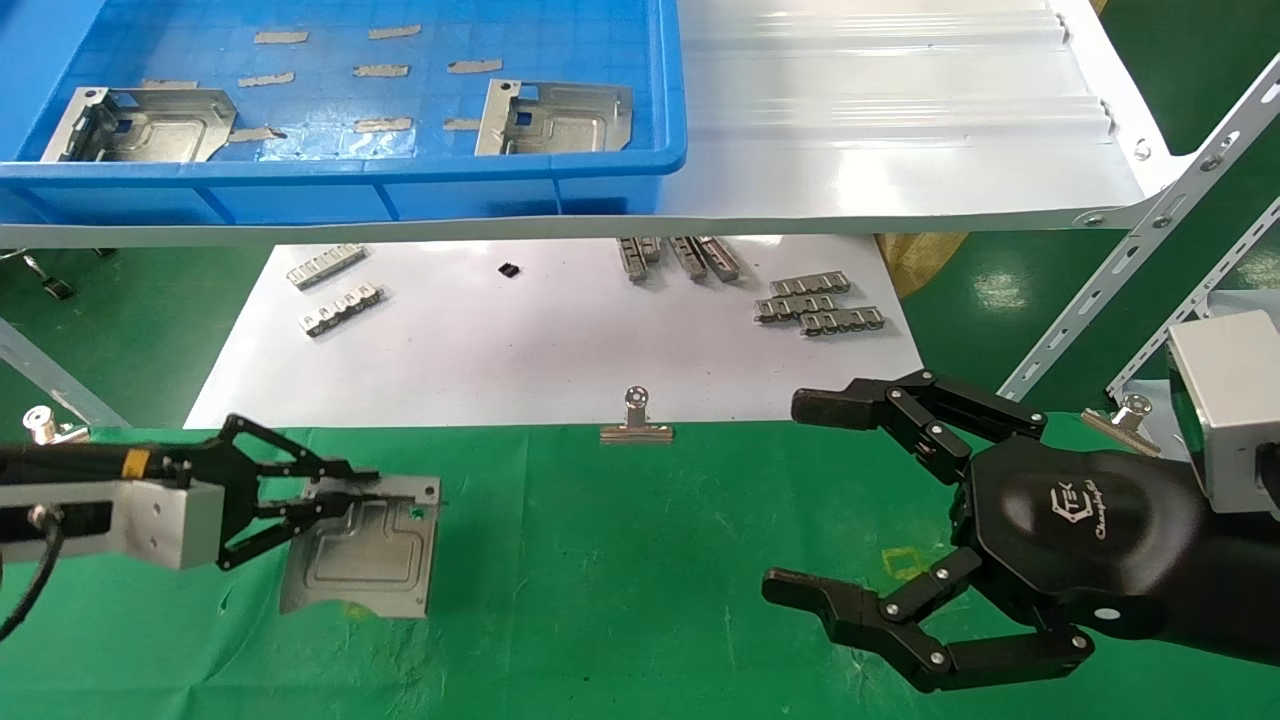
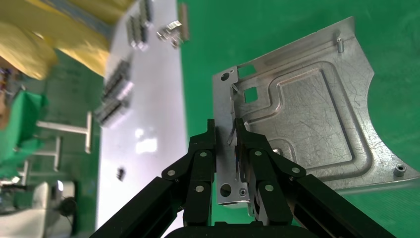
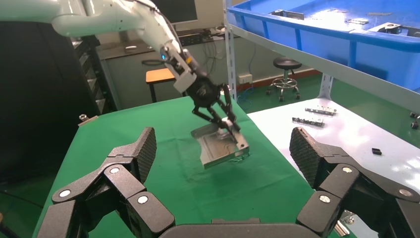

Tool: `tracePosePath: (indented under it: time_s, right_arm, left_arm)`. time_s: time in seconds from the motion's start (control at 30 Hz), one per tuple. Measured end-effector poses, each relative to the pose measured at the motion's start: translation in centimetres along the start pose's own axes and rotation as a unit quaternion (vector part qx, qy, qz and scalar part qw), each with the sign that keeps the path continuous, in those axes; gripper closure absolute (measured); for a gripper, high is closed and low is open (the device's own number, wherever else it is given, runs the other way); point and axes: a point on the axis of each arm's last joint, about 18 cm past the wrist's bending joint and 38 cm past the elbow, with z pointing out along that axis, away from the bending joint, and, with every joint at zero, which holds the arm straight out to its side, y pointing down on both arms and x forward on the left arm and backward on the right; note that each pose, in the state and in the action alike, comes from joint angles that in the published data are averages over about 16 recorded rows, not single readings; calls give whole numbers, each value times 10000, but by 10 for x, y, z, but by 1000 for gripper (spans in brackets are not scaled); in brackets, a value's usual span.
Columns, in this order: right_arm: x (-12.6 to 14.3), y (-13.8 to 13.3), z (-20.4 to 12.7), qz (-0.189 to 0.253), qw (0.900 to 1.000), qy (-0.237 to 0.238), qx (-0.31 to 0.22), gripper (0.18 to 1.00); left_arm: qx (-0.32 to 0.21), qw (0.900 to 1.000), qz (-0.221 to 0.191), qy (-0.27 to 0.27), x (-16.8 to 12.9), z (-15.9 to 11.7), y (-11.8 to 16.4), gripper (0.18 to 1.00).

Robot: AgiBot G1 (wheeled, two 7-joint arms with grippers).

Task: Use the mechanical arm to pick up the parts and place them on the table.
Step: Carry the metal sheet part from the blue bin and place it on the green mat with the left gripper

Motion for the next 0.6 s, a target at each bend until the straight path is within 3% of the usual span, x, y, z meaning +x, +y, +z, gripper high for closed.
tracePosePath:
  time_s: [0.27, 0.6]
  right_arm:
    - [0, 0, 0, 0, 10000, 0, 0, 178]
    - [0, 0, 0, 0, 10000, 0, 0, 178]
  left_arm:
    - [-211, 9997, -120, 90, 23, 9, 18, 932]
    - [-271, 9991, -222, 220, 27, 15, 22, 929]
